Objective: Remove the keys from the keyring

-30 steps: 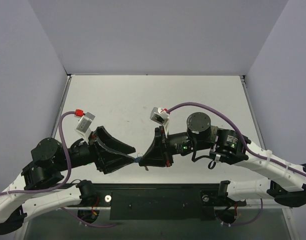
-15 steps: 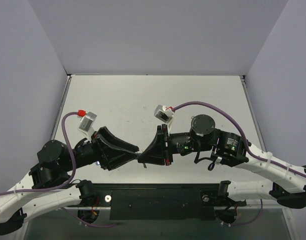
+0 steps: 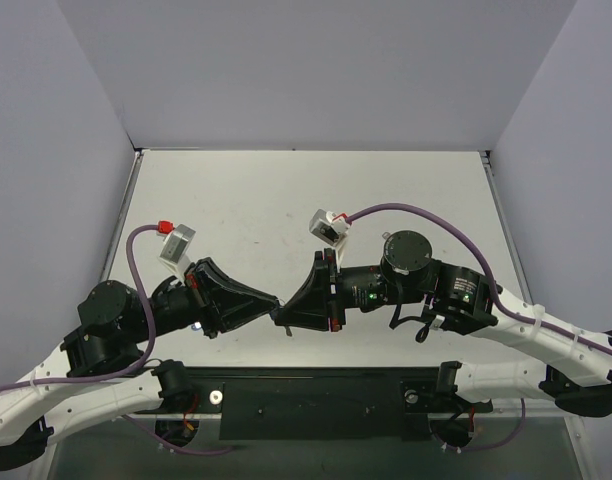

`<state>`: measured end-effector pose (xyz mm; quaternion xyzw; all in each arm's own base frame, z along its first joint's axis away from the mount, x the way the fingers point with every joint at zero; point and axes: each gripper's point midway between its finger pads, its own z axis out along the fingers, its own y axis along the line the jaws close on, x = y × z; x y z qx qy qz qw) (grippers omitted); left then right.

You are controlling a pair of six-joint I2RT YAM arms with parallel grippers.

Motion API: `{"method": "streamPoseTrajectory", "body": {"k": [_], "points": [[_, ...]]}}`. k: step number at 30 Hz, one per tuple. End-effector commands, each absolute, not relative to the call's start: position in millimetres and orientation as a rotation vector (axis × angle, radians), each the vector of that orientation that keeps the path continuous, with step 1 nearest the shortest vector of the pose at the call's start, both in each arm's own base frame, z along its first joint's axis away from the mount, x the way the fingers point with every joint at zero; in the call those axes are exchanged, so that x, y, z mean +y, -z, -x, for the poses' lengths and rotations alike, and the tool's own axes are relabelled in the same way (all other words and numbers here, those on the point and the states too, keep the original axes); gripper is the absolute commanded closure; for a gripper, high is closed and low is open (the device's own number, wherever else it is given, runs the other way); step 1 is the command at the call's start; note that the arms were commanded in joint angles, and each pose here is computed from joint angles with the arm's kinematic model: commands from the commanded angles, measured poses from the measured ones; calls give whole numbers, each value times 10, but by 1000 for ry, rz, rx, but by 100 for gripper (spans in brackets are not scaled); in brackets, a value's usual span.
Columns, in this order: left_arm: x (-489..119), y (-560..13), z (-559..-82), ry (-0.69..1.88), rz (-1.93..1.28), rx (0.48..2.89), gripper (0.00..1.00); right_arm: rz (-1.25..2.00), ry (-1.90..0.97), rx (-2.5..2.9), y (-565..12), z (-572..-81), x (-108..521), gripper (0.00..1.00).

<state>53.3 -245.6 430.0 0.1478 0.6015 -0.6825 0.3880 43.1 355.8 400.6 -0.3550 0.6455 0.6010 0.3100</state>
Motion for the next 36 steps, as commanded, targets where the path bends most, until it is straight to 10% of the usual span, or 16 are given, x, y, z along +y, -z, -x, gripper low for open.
{"method": "streamPoseTrajectory", "body": {"k": [1, 16, 36], "points": [[-2425, -4460, -480, 1769, -392, 1468, 100, 914, -1610, 1622, -4174, -433, 3545, 100], [-2359, -4513, -558, 1734, -329, 1480, 100, 806, -1577, 1584, -4285, -563, 3479, 80], [-2341, -4538, -770, 1720, -170, 1436, 100, 677, -1589, 1532, -4370, -712, 3535, 79]]}}
